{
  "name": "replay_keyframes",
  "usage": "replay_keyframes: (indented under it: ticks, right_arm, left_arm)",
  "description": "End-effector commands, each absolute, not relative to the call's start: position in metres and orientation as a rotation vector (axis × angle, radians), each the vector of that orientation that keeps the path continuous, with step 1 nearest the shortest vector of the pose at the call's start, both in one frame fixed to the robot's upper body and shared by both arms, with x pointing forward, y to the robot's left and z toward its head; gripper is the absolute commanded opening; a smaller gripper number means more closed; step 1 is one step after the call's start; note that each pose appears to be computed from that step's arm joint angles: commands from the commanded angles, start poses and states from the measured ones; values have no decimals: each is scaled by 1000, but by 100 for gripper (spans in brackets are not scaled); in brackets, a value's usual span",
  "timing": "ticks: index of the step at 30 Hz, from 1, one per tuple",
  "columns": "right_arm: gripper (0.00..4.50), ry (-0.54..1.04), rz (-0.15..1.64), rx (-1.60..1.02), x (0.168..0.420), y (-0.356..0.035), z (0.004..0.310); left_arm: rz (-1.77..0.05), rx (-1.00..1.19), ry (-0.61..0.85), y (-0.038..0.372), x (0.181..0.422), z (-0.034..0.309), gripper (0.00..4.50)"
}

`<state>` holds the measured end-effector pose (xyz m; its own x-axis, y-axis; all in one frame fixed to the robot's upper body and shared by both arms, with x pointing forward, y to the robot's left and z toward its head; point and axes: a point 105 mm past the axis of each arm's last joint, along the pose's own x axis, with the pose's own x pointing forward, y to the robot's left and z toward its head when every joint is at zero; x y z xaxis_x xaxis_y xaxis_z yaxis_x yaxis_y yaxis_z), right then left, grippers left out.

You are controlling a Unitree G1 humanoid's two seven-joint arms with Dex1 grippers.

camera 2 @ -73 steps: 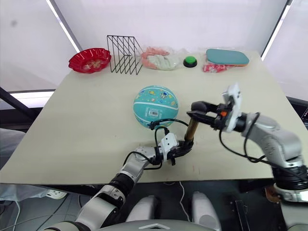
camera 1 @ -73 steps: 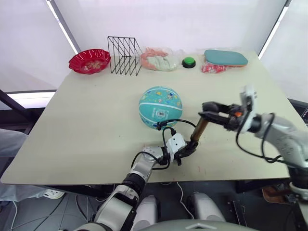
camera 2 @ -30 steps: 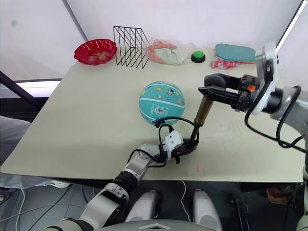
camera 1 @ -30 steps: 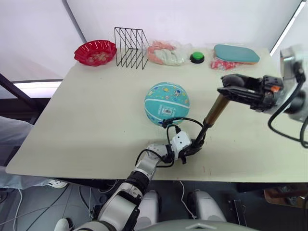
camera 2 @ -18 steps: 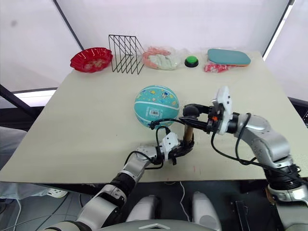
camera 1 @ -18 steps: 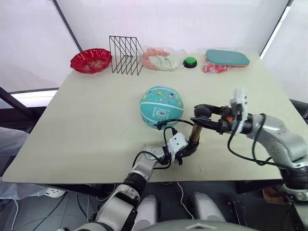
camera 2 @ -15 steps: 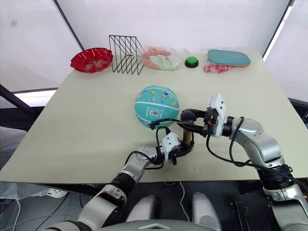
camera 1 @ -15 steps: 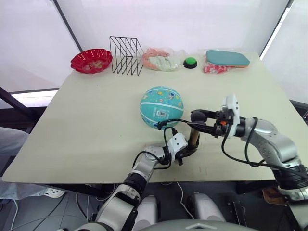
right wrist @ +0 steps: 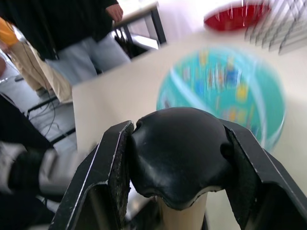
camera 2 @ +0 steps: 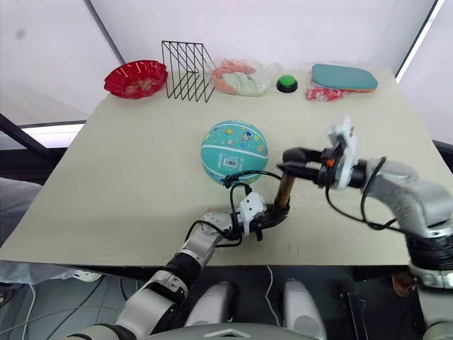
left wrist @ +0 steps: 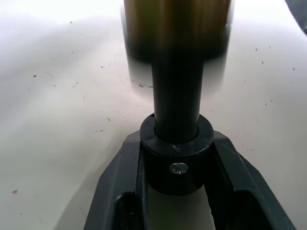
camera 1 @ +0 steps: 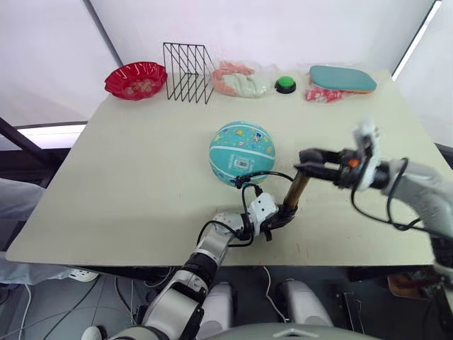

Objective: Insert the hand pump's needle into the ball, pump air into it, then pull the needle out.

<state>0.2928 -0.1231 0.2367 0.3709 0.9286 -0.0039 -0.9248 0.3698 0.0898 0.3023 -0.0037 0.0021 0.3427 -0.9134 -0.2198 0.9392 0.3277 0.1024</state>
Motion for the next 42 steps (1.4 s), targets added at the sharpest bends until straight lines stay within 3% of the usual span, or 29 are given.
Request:
replay_keyframes:
  ticks: [1, 6, 9, 12, 16, 21, 33, 38, 42]
  right_arm:
    - [204, -153, 1171, 31, 280, -135, 303]
    - [204, -215, 1179, 60, 272, -138, 339]
    - [204, -207, 1175, 71, 273, -138, 340]
    - [204, -66, 1154, 71, 287, -133, 290]
    - [204, 18, 1141, 82, 294, -130, 252]
    - [204, 170, 1134, 66, 296, -122, 182]
    - [204, 350, 1124, 85, 284, -101, 76]
    - [204, 280, 1118, 63, 291, -104, 94]
    - [204, 92, 1112, 33, 297, -118, 169]
  left_arm:
    - [-1209, 217, 297, 11, 287, -36, 105]
    - [-1214, 218, 297, 11, 287, -37, 105]
    - [-1213, 218, 299, 11, 287, -37, 105]
    - [-1214, 218, 301, 12, 286, -38, 105]
    - [-1213, 218, 300, 12, 286, -39, 105]
    - [-1204, 219, 297, 15, 285, -38, 105]
    - [-1199, 220, 297, 16, 285, -36, 105]
    - [-1203, 222, 299, 15, 286, -36, 105]
    - [-1206, 223, 301, 15, 286, -36, 105]
